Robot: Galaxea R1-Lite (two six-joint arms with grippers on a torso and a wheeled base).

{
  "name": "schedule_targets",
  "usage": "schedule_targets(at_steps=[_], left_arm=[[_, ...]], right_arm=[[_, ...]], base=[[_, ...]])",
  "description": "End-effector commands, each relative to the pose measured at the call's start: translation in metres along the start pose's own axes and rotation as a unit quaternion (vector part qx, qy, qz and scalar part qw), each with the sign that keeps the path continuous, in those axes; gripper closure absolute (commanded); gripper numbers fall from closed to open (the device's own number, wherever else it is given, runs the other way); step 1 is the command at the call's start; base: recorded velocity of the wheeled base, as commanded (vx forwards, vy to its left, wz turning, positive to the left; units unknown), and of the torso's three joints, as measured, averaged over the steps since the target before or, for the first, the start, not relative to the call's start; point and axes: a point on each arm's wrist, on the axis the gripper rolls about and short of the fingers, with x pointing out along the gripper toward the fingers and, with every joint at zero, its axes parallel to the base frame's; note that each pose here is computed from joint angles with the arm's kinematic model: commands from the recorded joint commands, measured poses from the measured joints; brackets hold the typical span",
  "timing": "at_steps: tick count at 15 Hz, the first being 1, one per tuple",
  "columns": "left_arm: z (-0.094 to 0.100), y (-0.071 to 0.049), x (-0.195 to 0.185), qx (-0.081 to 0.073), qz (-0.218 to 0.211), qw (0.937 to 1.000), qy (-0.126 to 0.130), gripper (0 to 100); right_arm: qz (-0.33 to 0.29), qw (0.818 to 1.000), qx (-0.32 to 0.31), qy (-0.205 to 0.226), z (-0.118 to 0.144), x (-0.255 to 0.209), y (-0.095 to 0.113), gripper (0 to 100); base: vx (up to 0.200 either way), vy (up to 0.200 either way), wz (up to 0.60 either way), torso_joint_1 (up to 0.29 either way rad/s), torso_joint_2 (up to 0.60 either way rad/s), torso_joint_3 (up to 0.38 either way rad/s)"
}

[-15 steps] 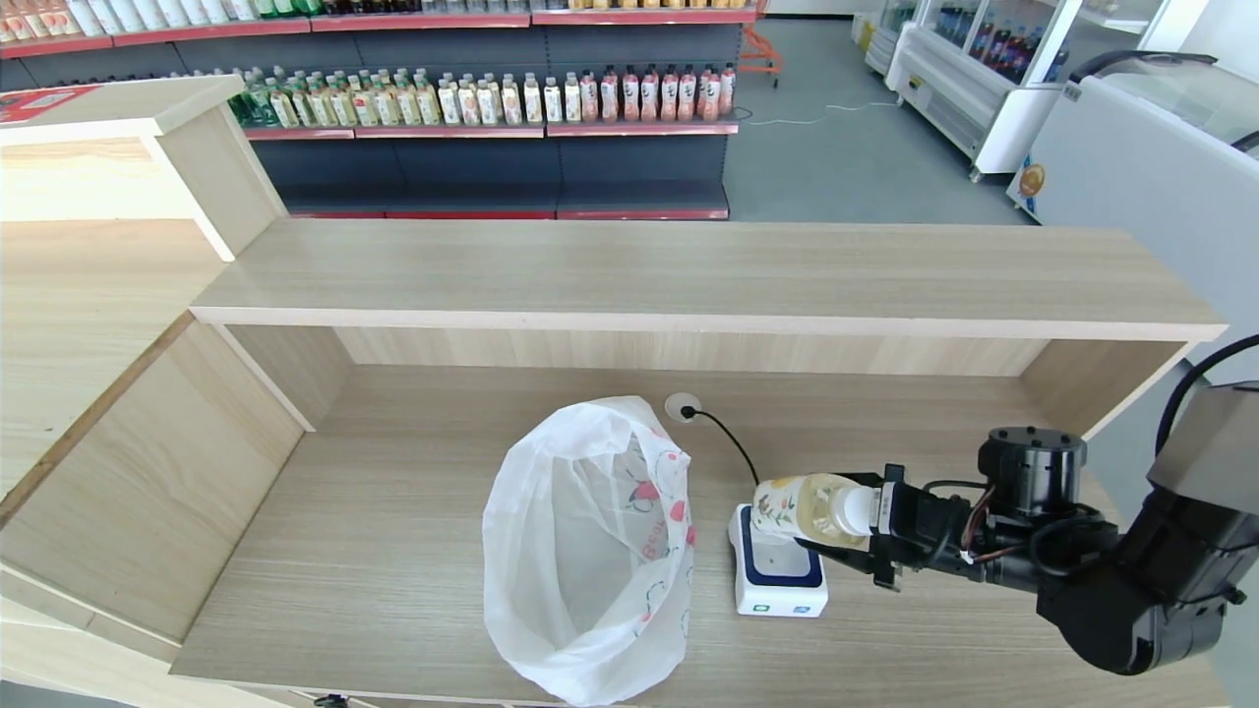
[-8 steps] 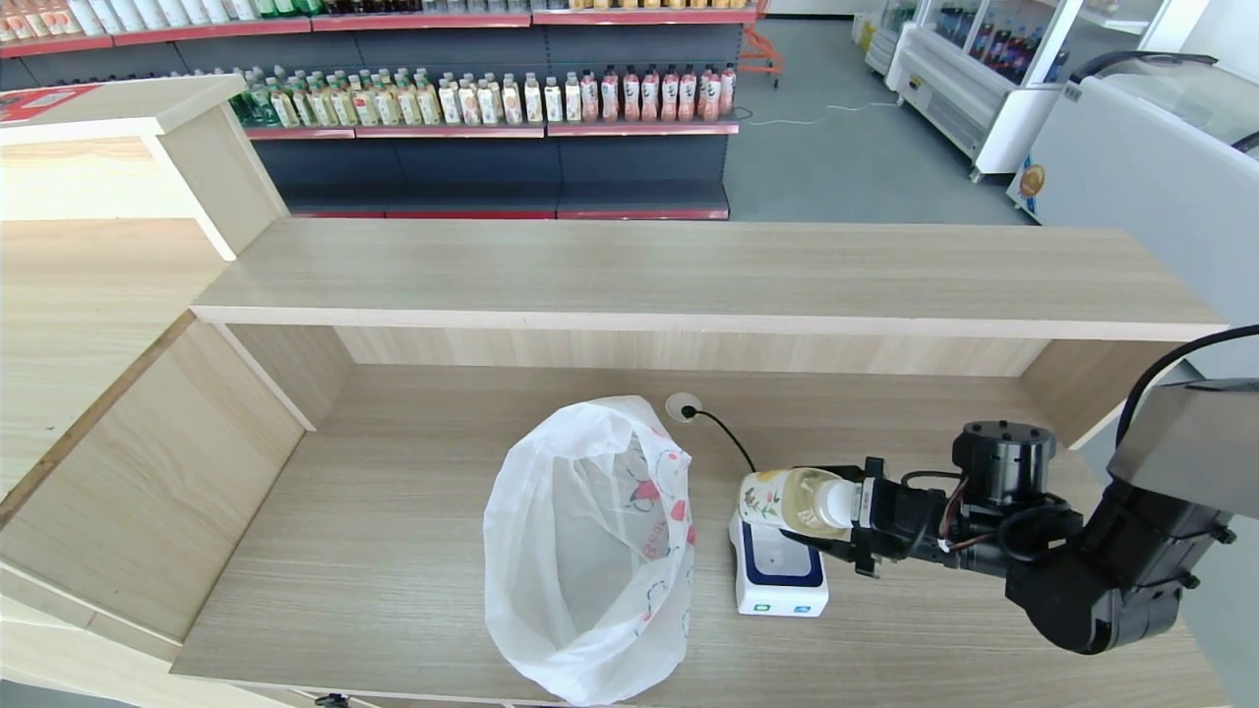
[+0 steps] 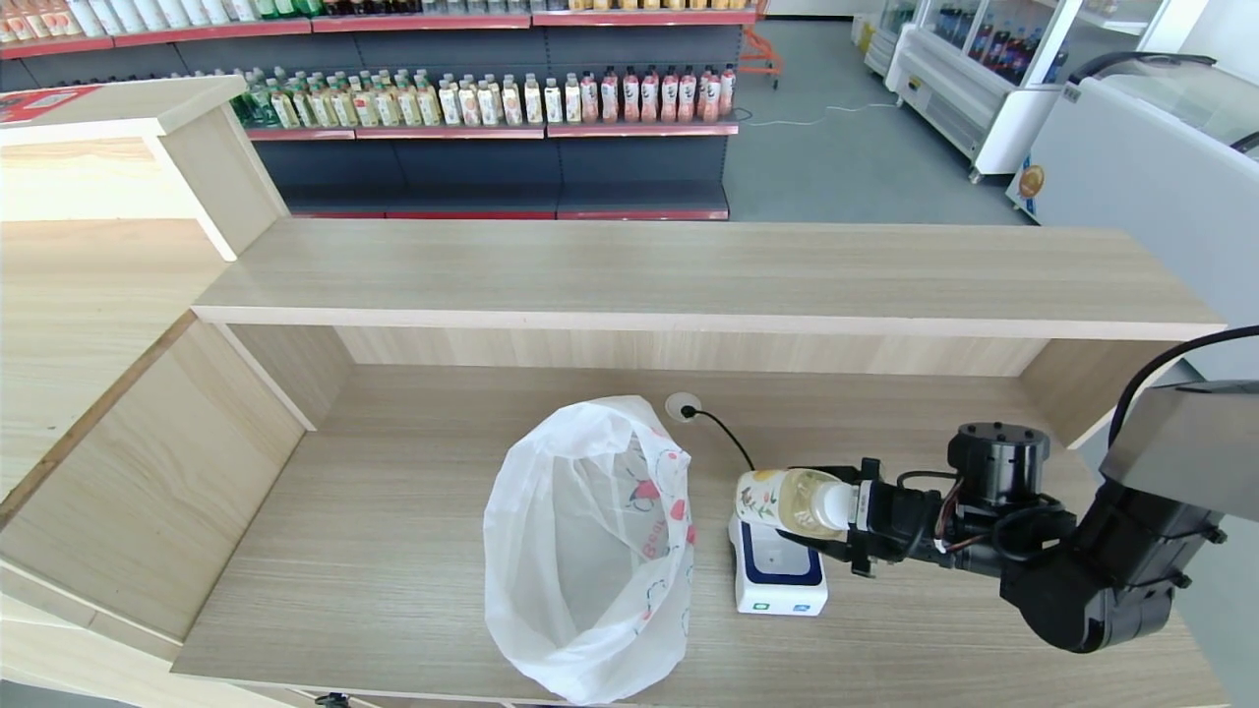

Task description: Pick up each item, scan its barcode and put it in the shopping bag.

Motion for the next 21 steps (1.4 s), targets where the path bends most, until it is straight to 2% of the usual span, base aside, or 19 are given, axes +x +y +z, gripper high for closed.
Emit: schedule_targets(at_steps=[1, 4, 6, 8, 10, 11, 12, 13, 15, 18, 21], left_arm=[[0.000, 0.000, 0.000, 0.000, 0.000, 1.0000, 0.000, 0], [0.000, 0.000, 0.000, 0.000, 0.000, 1.0000, 0.000, 0], [0.000, 0.000, 0.000, 0.000, 0.000, 1.0000, 0.000, 0], [0.000, 0.000, 0.000, 0.000, 0.000, 1.0000, 0.000, 0], [0.000, 0.000, 0.000, 0.000, 0.000, 1.0000, 0.000, 0], [0.000, 0.000, 0.000, 0.000, 0.000, 1.0000, 0.000, 0], [0.000, 0.000, 0.000, 0.000, 0.000, 1.0000, 0.000, 0], [0.000, 0.000, 0.000, 0.000, 0.000, 1.0000, 0.000, 0], [0.000, 0.000, 0.000, 0.000, 0.000, 1.0000, 0.000, 0], [0.000, 0.000, 0.000, 0.000, 0.000, 1.0000, 0.000, 0], [0.000, 0.000, 0.000, 0.000, 0.000, 1.0000, 0.000, 0]], right_arm=[[0.000, 1.000, 0.001, 0.001, 0.001, -0.001, 0.000, 100], [-0.004, 1.000, -0.003, 0.000, 0.003, -0.003, -0.003, 100], [-0.014, 1.000, -0.015, -0.016, 0.015, -0.009, -0.012, 100], [-0.028, 0.999, 0.004, -0.035, 0.036, -0.021, -0.022, 100], [-0.062, 0.987, 0.140, -0.052, 0.079, -0.044, -0.034, 100], [-0.079, 0.972, 0.214, -0.047, 0.099, -0.049, -0.034, 100], [-0.087, 0.951, 0.296, -0.035, 0.117, -0.052, -0.033, 100], [-0.087, 0.933, 0.348, -0.020, 0.129, -0.054, -0.033, 100], [-0.082, 0.913, 0.399, 0.015, 0.134, -0.053, -0.030, 100], [-0.078, 0.897, 0.434, 0.016, 0.132, -0.046, -0.029, 100], [-0.073, 0.891, 0.448, 0.022, 0.127, -0.040, -0.029, 100]], base=[[0.000, 0.000, 0.00, 0.000, 0.00, 0.000], [0.000, 0.000, 0.00, 0.000, 0.00, 0.000], [0.000, 0.000, 0.00, 0.000, 0.00, 0.000], [0.000, 0.000, 0.00, 0.000, 0.00, 0.000], [0.000, 0.000, 0.00, 0.000, 0.00, 0.000], [0.000, 0.000, 0.00, 0.000, 0.00, 0.000], [0.000, 0.000, 0.00, 0.000, 0.00, 0.000], [0.000, 0.000, 0.00, 0.000, 0.00, 0.000], [0.000, 0.000, 0.00, 0.000, 0.00, 0.000], [0.000, 0.133, 0.00, 0.002, 0.00, 0.002], [0.000, 0.200, 0.00, -0.001, 0.00, 0.001]])
